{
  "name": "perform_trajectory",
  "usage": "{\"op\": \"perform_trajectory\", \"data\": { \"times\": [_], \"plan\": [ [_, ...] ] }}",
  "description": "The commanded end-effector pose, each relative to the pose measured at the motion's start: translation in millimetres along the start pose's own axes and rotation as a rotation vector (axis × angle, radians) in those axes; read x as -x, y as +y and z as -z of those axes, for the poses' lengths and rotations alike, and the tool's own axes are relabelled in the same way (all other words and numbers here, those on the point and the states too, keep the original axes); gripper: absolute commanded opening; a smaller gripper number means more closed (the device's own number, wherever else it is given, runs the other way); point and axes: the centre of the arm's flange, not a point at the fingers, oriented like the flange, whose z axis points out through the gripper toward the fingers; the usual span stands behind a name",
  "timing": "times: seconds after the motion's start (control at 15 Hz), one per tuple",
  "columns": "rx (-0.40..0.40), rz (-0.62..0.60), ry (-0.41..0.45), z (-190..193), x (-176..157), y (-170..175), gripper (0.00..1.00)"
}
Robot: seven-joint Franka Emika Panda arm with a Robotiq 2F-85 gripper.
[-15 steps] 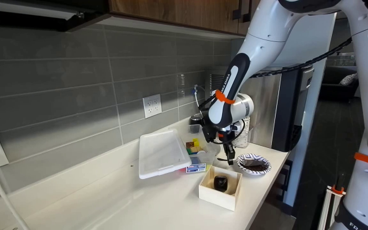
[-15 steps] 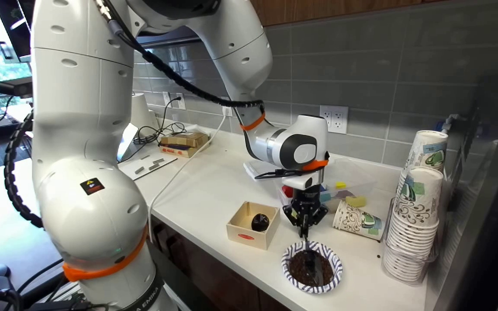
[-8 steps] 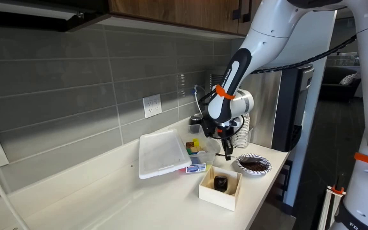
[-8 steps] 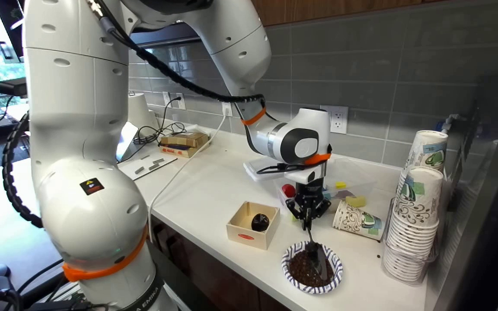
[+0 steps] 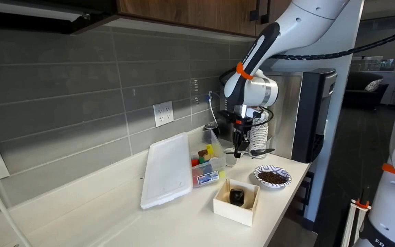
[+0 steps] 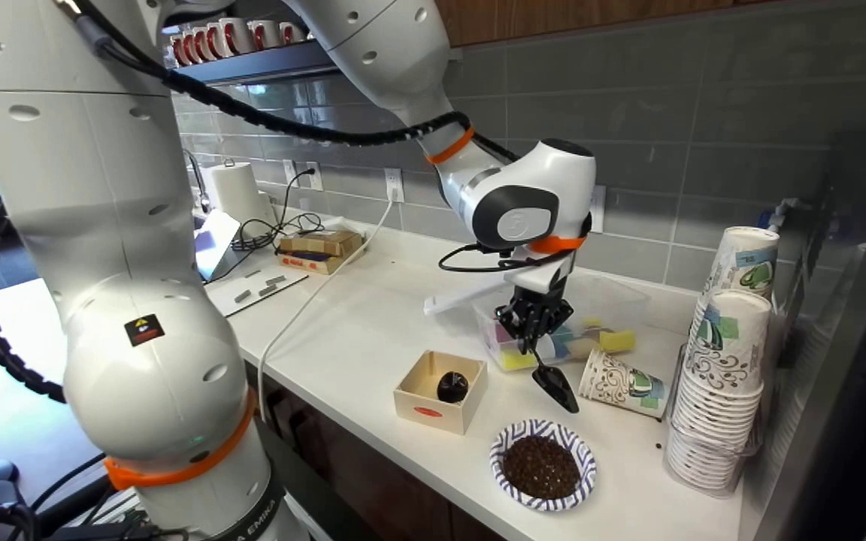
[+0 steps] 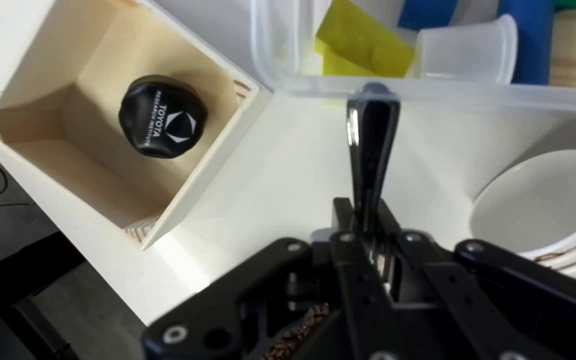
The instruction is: Stir the contents of the bowl using the spatula
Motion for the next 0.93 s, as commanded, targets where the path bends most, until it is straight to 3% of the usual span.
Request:
{"op": "perform_trajectory", "data": {
  "times": [0.0,0.53,0.87],
  "plan": [
    [0.025,0.098,-0.136,45,-29,19,0.03],
    [0.107,0.18,-0.238,75,-70,36,0.03],
    [0.246,0.301,-0.426,42,-77,56,0.03]
  ]
}}
